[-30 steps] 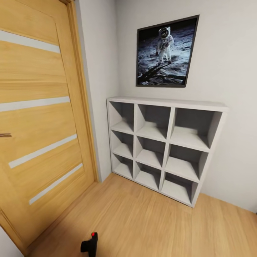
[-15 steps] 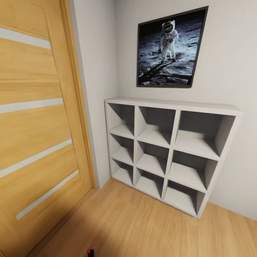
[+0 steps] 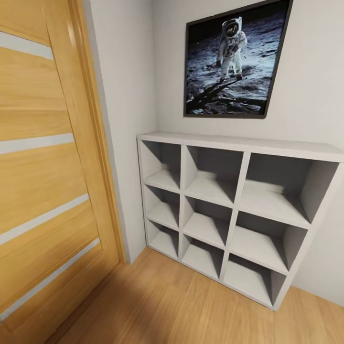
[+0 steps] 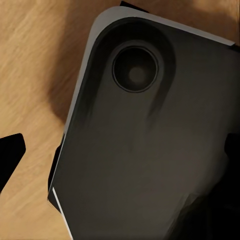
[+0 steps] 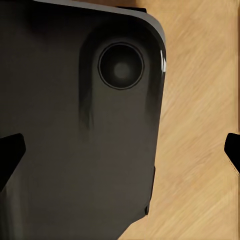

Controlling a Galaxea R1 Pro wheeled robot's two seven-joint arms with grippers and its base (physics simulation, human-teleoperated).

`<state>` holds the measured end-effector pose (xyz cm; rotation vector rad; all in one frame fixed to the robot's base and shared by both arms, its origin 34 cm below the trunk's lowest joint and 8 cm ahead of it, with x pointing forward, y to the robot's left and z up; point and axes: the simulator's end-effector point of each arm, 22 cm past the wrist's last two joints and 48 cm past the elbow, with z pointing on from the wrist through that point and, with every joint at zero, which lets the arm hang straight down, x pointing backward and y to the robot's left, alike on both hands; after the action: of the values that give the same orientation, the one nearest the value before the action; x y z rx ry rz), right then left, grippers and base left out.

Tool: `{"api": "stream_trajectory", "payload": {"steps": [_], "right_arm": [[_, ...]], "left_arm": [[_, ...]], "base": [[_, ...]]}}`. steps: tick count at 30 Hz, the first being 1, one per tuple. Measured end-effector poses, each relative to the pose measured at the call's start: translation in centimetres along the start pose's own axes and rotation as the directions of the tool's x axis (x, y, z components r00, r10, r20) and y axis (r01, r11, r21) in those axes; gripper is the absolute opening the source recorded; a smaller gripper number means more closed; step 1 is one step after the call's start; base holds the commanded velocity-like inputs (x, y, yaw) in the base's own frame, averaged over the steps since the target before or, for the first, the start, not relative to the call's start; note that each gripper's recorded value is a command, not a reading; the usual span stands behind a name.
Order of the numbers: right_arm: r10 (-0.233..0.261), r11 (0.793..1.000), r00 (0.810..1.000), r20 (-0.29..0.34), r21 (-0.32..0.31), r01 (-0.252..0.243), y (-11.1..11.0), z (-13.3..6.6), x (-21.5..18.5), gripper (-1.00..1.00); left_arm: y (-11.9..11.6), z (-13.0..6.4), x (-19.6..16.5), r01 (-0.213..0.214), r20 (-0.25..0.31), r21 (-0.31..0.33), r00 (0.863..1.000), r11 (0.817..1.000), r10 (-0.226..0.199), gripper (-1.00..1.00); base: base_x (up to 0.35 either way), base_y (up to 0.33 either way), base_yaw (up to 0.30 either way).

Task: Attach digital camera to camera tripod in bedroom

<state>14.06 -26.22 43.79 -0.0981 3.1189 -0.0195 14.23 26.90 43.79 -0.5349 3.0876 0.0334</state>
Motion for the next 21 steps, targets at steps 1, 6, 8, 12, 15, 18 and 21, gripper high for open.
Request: {"api": "stream_trajectory", "payload": {"steps": [1,6,8,12,15,18,21], "right_arm": [[0.0,1.0,1.0,0.0,0.0,0.0,0.0,0.0,0.0,1.0],[0.004,1.0,1.0,0.002,0.001,-0.004,0.0,0.0,0.0,1.0],[0.006,1.0,1.0,0.002,0.002,-0.006,-0.1,0.0,-0.1,1.0],[0.007,1.0,1.0,0.008,0.002,-0.007,-0.2,0.0,-0.2,1.0],[0.007,1.0,1.0,0.012,0.002,-0.007,-0.4,0.0,-0.3,1.0],[0.006,1.0,0.995,0.101,0.004,-0.007,-0.7,-0.1,-6.1,1.0],[0.008,1.0,0.986,0.169,0.01,-0.01,-1.0,-0.7,-11.4,1.0]], "left_arm": [[0.0,0.0,-0.1,0.0,0.004,0.0,1.0,1.0,0.0,1.0],[-0.1,0.0,-0.4,0.0,0.015,0.001,1.0,1.0,0.0,1.0],[-0.1,0.0,-0.4,0.001,0.017,0.001,1.0,1.0,-0.001,1.0],[-0.1,0.0,-0.7,0.001,0.023,0.002,1.0,1.0,-0.001,1.0],[0.0,0.0,-1.8,-0.001,0.044,0.004,0.999,1.0,0.001,1.0],[0.9,-0.6,-7.9,-0.006,0.145,0.004,0.989,1.0,0.005,1.0],[1.8,-1.3,-11.7,-0.015,0.183,0.002,0.983,1.0,0.014,1.0]], "base": [[0.09,0.0,0.0],[0.042,0.0,0.0],[0.015,0.0,0.0],[0.007,0.0,0.0],[0.003,0.0,0.0],[0.0,0.0,0.0],[0.0,0.0,0.0]]}}
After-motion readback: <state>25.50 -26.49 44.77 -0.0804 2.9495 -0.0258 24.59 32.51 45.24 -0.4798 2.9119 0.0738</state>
